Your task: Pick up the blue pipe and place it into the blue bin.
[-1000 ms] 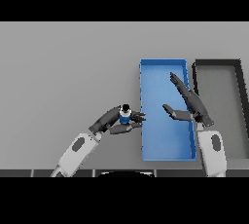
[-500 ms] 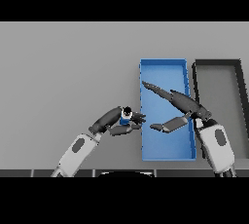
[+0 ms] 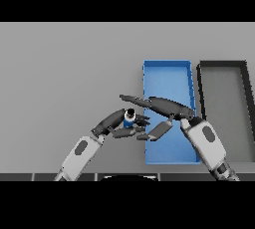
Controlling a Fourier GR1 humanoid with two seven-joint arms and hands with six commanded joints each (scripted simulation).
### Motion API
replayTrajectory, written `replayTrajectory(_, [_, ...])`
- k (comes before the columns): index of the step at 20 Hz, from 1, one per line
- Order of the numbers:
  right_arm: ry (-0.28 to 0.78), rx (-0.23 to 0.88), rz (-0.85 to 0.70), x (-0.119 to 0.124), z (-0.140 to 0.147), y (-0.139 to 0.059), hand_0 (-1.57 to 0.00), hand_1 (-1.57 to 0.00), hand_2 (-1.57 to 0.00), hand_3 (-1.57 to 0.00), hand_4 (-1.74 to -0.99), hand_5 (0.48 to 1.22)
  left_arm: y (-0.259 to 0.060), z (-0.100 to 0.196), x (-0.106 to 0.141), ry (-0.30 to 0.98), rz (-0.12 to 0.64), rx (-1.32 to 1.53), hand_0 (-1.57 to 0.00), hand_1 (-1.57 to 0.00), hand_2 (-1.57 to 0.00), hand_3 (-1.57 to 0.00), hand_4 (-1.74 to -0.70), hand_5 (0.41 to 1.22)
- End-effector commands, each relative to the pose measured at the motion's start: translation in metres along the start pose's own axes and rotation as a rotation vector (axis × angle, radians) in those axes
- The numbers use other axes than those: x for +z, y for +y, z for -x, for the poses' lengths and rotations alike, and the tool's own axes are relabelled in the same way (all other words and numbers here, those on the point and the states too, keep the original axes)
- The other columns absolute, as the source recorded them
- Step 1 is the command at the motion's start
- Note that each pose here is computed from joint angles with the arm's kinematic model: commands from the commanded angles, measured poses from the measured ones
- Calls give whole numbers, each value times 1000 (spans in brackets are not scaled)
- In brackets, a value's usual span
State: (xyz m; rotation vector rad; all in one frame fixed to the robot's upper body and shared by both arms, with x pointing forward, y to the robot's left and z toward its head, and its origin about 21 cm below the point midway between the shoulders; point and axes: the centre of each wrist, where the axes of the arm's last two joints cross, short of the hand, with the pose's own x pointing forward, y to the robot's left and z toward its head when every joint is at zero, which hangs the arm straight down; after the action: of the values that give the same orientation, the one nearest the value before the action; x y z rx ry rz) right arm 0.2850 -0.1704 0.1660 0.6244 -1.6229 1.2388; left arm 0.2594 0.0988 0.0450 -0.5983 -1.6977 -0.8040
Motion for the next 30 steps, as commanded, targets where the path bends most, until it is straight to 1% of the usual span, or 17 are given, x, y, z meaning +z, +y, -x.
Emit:
replayTrajectory(1, [-8, -2, -22, -8, 0, 1, 1, 1, 1, 1, -1195, 513, 1, 0, -2, 2, 8, 3, -1571, -1571, -1571, -1571, -1475, 1221])
replayTrajectory(6, [-5, -2, -93, -39, -2, 2, 1, -9, -20, 1, -1214, 511, 2, 1, -1, -10, 35, 40, -1571, -1571, -1571, -1571, -1454, 1221])
replayTrajectory(8, [-4, -8, -130, -50, -3, 1, -24, -108, -130, -49, -1222, 517, 5, 2, 0, -14, 31, 41, -1571, -1571, -1571, -1571, -1460, 1221])
replayTrajectory(9, [-3, -13, -145, -53, -1, 3, -166, -241, -249, -143, -1255, 519, 6, 6, -1, 11, 19, 34, -1571, -1571, -1571, -1571, -1515, 1221])
replayTrajectory(10, [-8, -12, -149, -55, -3, 4, -398, -437, -428, -307, -1303, 520, 5, 4, -1, 19, 17, 40, -1571, -1571, -1541, -1304, -1560, 1221])
replayTrajectory(11, [-10, -7, -152, -61, -2, 6, -630, -652, -657, -504, -1383, 523, 3, 4, -1, 33, 13, 49, -1571, -1571, -1528, -1139, -1596, 1221])
replayTrajectory(12, [-3, 1, -149, -63, -2, 6, -818, -836, -840, -662, -1446, 527, 6, 5, 0, 45, 11, 40, -1571, -1571, -1537, -1163, -1625, 1221])
replayTrajectory(14, [-26, -29, -150, -64, -1, 4, -1089, -1101, -1103, -896, -1537, 600, 3, 6, -1, 35, 14, 42, -1571, -1571, -1549, -1228, -1667, 1221])
replayTrajectory(15, [-55, -66, -151, -66, -1, 8, -1186, -1195, -1196, -1031, -1513, 671, 0, 4, -2, 15, 17, 48, -1571, -1571, -1553, -1271, -1682, 1221])
replayTrajectory(16, [-87, -90, -150, -65, 0, 11, -1263, -1270, -1271, -1139, -1495, 781, 0, 1, -2, 12, 17, 49, -1571, -1571, -1557, -1307, -1694, 1221])
replayTrajectory(17, [-70, -79, -142, -62, 1, 7, -1324, -1330, -1331, -1225, -1481, 869, 3, 1, -4, 20, 13, 36, -1571, -1571, -1560, -1331, -1703, 1221])
replayTrajectory(20, [-123, -49, -142, -63, -3, 14, -1445, -1448, -1448, -1394, -1477, 1041, 2, -1, -5, -14, 22, 43, -1571, -1571, -1539, -1412, -1722, 1221])
replayTrajectory(23, [-124, -85, -134, -63, 2, 18, -1506, -1508, -1508, -1480, -1488, 1129, 6, 1, -7, -10, 12, 18, -1571, -1571, -1555, -1432, -1731, 1221])
replayTrajectory(27, [-118, -145, -123, -63, 1, 20, -1545, -1545, -1545, -1534, -1494, 1183, 4, 1, -7, -25, 2, 29, -1571, -1571, -1564, -1434, -1732, 1221])
replayTrajectory(28, [-119, -152, -123, -62, 0, 22, -1550, -1550, -1550, -1541, -1495, 1191, 4, 3, -5, -46, 4, 22, -1571, -1571, -1566, -1264, -1734, 1221])
replayTrajectory(29, [-130, -146, -111, -62, -2, 21, -1554, -1554, -1555, -1547, -1496, 1197, 5, 1, -5, -54, 3, 9, -1446, -1368, -1336, -1051, -1629, 1221])
replayTrajectory(30, [-124, -148, -101, -62, -2, 23, -1557, -1558, -1558, -1552, -1496, 1202, 5, 2, -3, -38, 10, -9, -1175, -1094, -1069, -841, -1512, 1221])
